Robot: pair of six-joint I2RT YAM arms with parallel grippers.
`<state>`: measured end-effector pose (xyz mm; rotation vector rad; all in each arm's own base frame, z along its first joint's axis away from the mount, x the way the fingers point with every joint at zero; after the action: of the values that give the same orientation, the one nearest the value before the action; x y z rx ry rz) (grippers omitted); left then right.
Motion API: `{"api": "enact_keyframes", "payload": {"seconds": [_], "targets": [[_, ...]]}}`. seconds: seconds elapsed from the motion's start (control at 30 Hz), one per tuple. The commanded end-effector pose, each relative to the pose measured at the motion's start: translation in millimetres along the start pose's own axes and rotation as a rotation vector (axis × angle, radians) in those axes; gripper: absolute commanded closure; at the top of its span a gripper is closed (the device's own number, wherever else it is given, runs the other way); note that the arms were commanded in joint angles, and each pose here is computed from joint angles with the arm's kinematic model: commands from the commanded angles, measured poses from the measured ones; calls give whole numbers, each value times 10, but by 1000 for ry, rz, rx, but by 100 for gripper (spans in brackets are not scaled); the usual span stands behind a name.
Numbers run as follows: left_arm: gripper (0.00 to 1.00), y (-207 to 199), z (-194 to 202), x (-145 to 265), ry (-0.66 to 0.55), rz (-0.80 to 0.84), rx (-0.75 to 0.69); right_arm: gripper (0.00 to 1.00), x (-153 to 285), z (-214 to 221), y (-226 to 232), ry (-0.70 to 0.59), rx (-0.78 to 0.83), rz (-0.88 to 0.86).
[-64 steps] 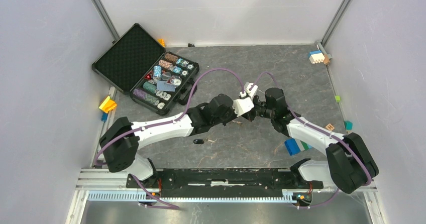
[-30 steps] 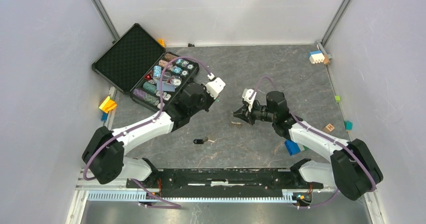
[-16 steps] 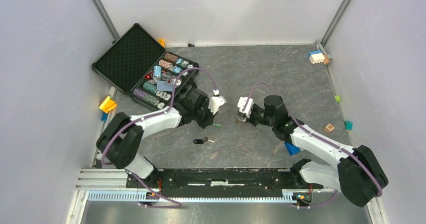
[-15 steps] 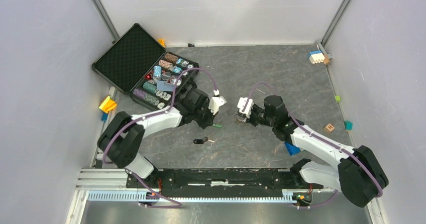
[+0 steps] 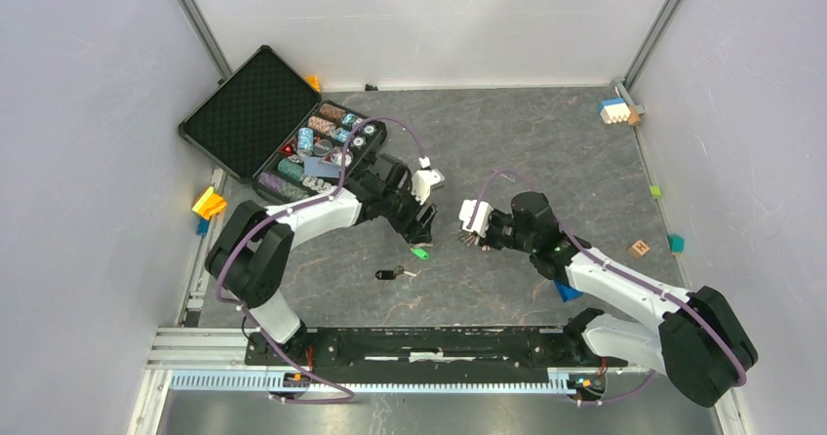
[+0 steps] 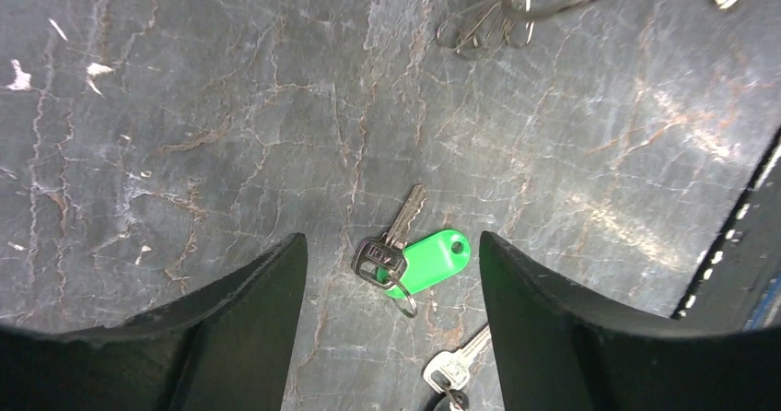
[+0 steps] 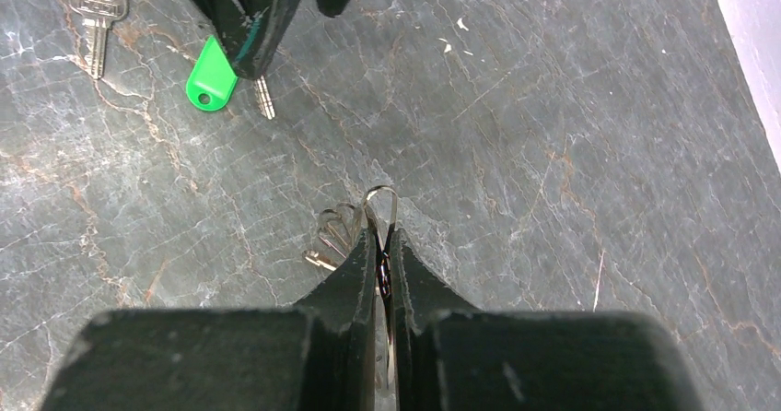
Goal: Put the keys on the keyring
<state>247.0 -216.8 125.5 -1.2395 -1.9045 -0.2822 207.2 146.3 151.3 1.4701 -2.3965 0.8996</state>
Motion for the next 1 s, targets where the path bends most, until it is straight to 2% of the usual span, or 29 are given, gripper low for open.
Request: {"api": "enact_keyframes", "payload": {"seconds": [0.0, 0.1, 0.27, 0.47, 0.67, 0.97], "targets": [[22, -97, -355, 232, -143, 65, -3, 100, -20, -64, -3, -22, 32, 9], [21, -181, -497, 265, -204, 147, 48, 100, -27, -98, 6, -30, 31, 9], [26, -308, -667, 270, -236, 307, 175, 100, -29, -130, 17, -33, 25, 12], [27, -361, -824, 255, -279, 378, 306, 100, -33, -152, 27, -39, 23, 9], [35, -316, -848, 83, -220, 386, 476, 100, -30, -163, 25, -37, 23, 16], [40, -311, -796, -11, -161, 410, 564, 100, -32, -160, 15, -29, 19, 29]]}}
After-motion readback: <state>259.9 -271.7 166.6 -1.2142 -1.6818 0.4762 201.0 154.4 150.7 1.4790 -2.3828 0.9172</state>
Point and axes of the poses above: each gripper's point midway between its finger pads, its own x axis back along the fingers, its own y axis along the line the jaws close on, z = x × y, the point moved 10 cm from there along x, back along the fingers
